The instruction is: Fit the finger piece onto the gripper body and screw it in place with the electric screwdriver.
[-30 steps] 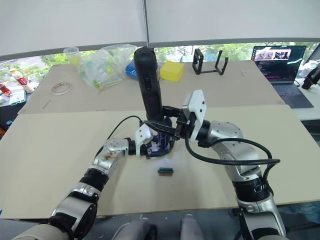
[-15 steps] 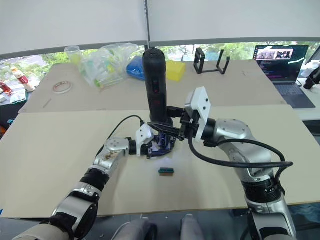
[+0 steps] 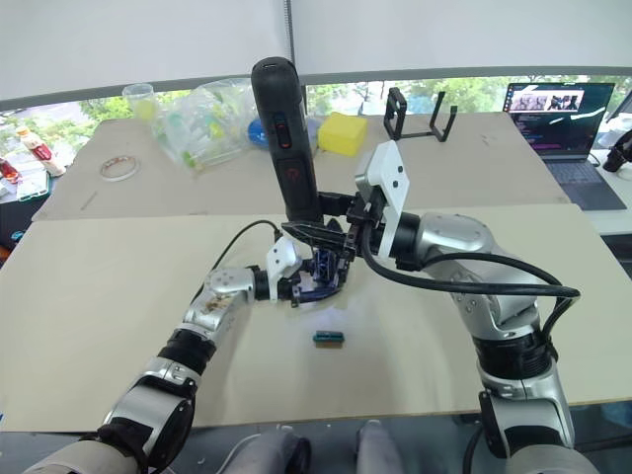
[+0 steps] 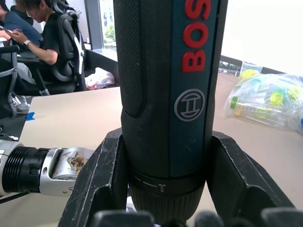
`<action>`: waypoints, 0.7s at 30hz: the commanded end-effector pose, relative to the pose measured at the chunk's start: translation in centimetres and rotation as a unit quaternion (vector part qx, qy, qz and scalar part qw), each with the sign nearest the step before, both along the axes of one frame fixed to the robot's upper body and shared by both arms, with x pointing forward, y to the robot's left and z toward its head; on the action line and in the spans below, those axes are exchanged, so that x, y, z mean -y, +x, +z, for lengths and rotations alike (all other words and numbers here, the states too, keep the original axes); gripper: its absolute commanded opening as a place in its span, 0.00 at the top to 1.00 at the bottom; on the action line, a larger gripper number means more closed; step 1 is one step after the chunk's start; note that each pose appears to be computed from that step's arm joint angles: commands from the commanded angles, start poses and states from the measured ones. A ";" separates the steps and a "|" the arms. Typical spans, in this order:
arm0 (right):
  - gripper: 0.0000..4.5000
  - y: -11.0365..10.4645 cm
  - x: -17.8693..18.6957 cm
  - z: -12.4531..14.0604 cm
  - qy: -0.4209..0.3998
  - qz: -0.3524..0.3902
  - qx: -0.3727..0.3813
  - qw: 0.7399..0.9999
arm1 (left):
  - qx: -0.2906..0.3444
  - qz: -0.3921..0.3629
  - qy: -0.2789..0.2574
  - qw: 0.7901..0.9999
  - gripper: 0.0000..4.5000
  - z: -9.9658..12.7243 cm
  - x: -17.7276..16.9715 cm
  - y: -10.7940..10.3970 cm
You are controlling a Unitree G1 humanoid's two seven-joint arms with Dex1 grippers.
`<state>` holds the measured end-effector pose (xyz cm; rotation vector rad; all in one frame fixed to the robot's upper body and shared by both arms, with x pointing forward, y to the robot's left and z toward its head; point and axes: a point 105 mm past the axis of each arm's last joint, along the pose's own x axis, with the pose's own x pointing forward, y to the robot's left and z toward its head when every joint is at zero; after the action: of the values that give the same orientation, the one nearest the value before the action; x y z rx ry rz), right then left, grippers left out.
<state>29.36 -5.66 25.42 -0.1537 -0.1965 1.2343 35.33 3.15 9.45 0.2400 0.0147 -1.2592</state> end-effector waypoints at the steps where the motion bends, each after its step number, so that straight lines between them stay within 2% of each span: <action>1: 0.58 -1.1 1.2 2.9 0.037 -0.002 0.068 0.997 | -0.002 0.003 0.008 1.000 0.46 -0.6 -0.1 -0.3; 5: 0.58 0.4 2.6 1.4 0.034 -0.031 0.041 0.998 | -0.003 0.002 0.010 1.000 0.46 -0.8 -0.1 -0.3; 9: 0.58 1.3 3.3 0.7 0.022 -0.044 0.050 0.998 | -0.003 0.004 0.013 1.000 0.46 -1.0 -0.1 -0.3; 12: 0.58 -0.7 1.8 2.0 0.022 0.001 0.082 0.996 | -0.004 0.005 0.016 1.000 0.46 -1.1 0.0 -0.3; 16: 0.58 -4.4 -0.5 3.6 0.022 0.076 0.125 0.989 | -0.007 0.004 0.018 1.000 0.46 -1.3 0.1 -0.3; 19: 0.58 -5.1 -0.9 4.0 0.024 0.086 0.131 0.987 | -0.009 0.002 0.020 1.000 0.46 -1.4 0.2 -0.3; 21: 0.58 -4.3 -0.6 4.1 0.027 0.071 0.121 0.990 | -0.010 0.000 0.021 1.000 0.46 -1.5 0.2 -0.4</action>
<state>24.77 -4.30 28.27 -0.2621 -0.4186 1.3921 35.00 2.90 8.42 0.2511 0.0346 -1.2555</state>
